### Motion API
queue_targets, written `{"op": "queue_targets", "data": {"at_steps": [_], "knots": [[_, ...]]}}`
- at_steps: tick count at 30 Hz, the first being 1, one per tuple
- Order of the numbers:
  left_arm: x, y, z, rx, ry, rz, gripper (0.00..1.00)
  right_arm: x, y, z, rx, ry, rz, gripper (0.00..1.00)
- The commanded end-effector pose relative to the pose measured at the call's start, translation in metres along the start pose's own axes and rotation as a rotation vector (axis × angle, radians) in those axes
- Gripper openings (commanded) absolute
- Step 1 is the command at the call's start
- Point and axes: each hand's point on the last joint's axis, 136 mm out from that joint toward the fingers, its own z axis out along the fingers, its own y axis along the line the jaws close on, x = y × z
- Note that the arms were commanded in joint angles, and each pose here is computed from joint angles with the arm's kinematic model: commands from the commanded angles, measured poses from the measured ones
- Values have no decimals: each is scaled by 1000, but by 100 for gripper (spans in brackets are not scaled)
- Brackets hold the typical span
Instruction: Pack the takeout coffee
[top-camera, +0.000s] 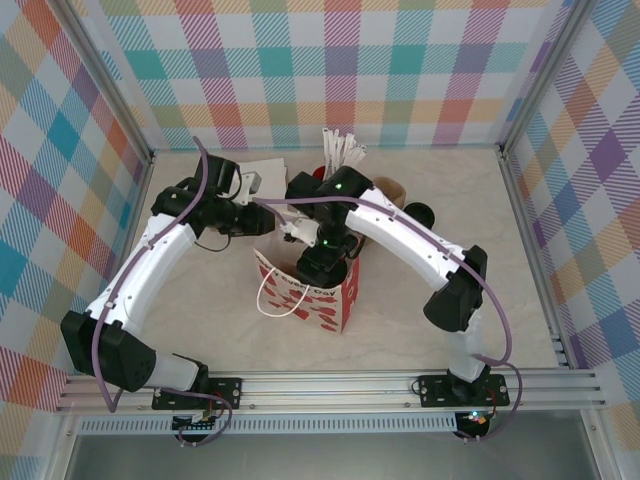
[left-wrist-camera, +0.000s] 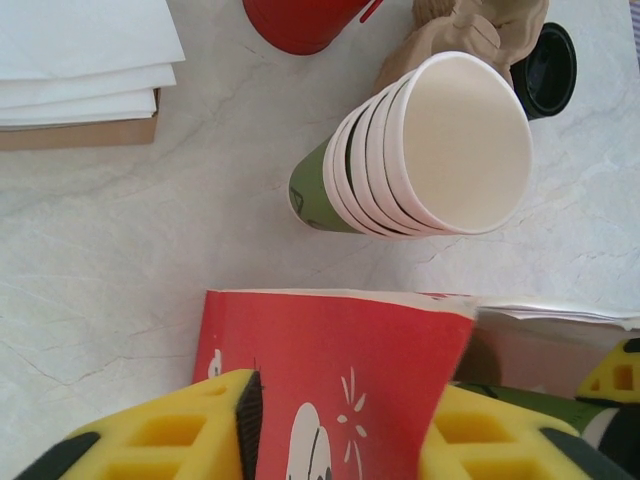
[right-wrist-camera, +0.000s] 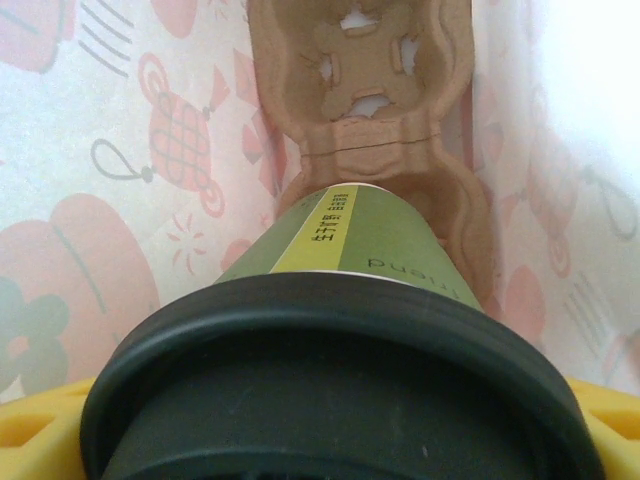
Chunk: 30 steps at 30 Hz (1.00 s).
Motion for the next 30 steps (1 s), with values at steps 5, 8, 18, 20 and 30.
{"op": "queue_targets", "data": {"at_steps": [5,8,18,20,30], "knots": [[9,-9,-12,36,-3,18,40,-6,-8,5,12,5,-68,87],[12,-6,-13,23,-5,17,40,-5,-9,7,5,9,-59,87],[16,-4,-15,15,-3,11,46,-7,-11,17,-40,-1,-19,87],[17,-3,-14,12,-3,9,46,-6,-11,18,-49,-4,-16,87],[23,5,-9,-15,8,0,46,-4,-11,30,-67,12,-17,87]]}}
